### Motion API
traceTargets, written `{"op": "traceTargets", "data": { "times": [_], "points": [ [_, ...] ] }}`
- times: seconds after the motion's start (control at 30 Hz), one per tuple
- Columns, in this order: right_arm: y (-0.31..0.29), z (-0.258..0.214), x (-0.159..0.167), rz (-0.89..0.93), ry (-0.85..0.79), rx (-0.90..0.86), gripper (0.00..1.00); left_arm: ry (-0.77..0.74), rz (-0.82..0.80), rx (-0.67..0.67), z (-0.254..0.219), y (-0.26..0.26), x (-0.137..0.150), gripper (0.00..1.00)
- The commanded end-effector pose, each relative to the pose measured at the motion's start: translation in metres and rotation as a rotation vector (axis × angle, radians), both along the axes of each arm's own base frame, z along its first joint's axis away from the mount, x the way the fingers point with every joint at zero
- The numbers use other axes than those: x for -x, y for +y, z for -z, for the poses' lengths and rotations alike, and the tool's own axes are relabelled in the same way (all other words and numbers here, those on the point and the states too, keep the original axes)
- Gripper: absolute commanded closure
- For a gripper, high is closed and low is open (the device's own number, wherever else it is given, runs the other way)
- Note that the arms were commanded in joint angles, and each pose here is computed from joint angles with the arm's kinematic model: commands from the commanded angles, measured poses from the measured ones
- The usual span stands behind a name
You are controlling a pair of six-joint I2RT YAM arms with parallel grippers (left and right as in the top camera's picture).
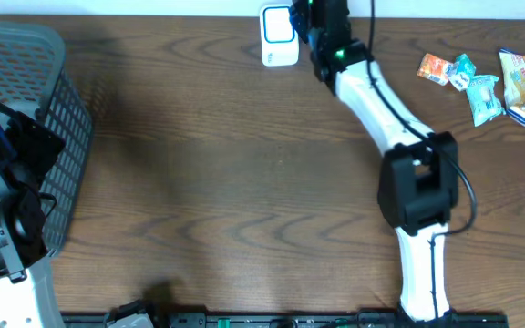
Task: Scan the item barcode
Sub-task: 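Raise the tin up to the scanner face with the right gripper, then carry the tin to the right table edge and release it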
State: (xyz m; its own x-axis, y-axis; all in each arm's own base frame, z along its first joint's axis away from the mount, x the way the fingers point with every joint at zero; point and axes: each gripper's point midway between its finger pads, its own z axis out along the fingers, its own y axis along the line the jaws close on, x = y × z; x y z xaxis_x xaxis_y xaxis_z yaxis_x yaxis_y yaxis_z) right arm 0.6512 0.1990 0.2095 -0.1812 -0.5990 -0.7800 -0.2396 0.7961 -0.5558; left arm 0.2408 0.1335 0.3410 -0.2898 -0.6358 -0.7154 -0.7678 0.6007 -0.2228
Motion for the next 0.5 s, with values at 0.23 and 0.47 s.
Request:
{"op": "traceTargets", "data": {
  "times": [0.23, 0.47],
  "points": [
    [0.015, 0.051, -0.015, 0.005, -0.086, 0.334, 0.52, -0.002, -0.013, 0.001, 0.000, 0.002, 0.001, 0.05],
    [0.024, 0.069, -0.007, -0.023, -0.018, 0.365, 0.54, -0.002, -0.013, 0.001, 0.000, 0.002, 0.001, 0.05]
  ]
}}
